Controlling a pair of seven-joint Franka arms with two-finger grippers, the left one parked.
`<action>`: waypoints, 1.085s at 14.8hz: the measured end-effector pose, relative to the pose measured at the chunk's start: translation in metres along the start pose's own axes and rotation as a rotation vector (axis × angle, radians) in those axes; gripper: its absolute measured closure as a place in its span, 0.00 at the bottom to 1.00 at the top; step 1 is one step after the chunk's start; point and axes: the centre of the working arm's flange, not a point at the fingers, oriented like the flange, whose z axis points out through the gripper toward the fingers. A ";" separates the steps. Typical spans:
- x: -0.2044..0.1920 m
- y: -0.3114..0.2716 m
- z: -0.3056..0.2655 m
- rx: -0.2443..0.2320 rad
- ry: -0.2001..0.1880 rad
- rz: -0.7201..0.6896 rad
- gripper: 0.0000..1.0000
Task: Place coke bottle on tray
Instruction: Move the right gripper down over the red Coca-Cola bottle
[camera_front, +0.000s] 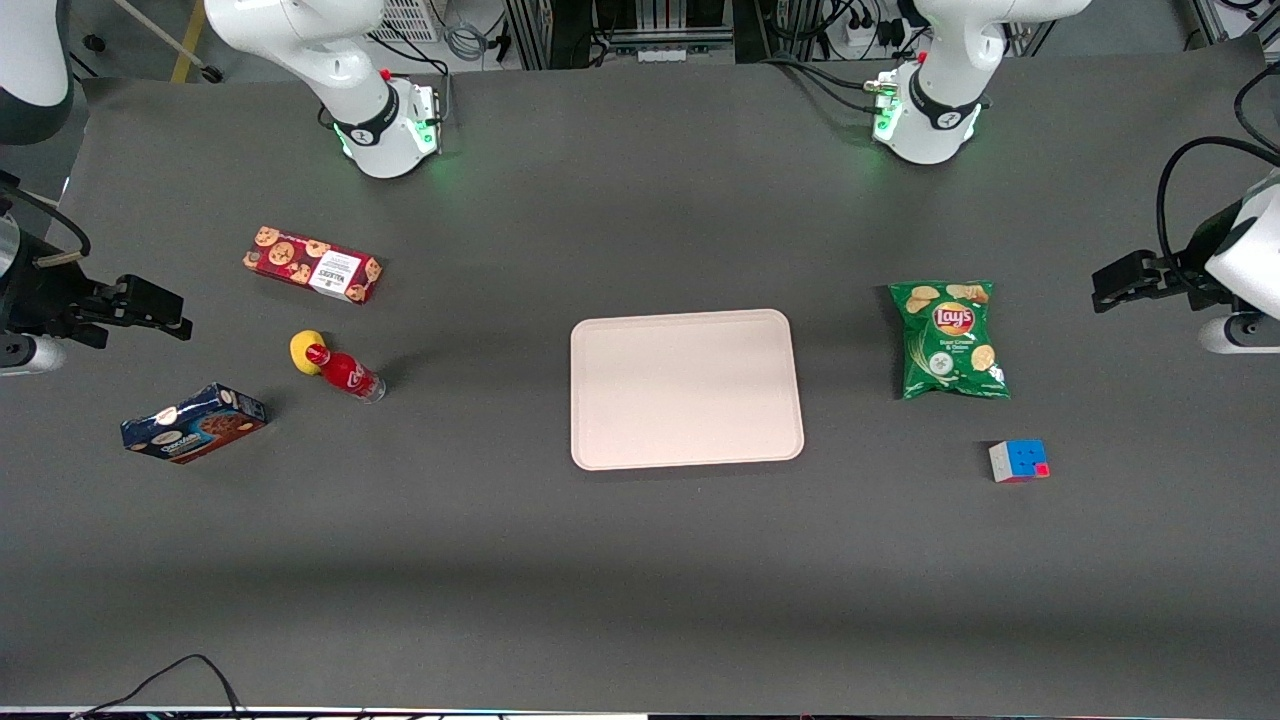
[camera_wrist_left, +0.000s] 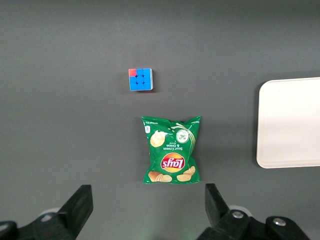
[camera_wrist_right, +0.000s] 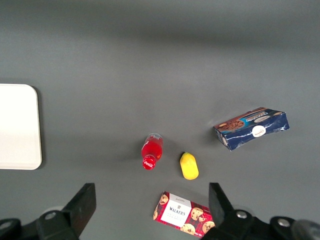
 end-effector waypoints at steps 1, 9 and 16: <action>0.000 0.001 -0.001 0.000 0.001 0.002 0.00; 0.000 -0.003 -0.002 0.000 -0.002 -0.004 0.00; -0.007 -0.028 0.111 0.009 -0.026 -0.049 0.00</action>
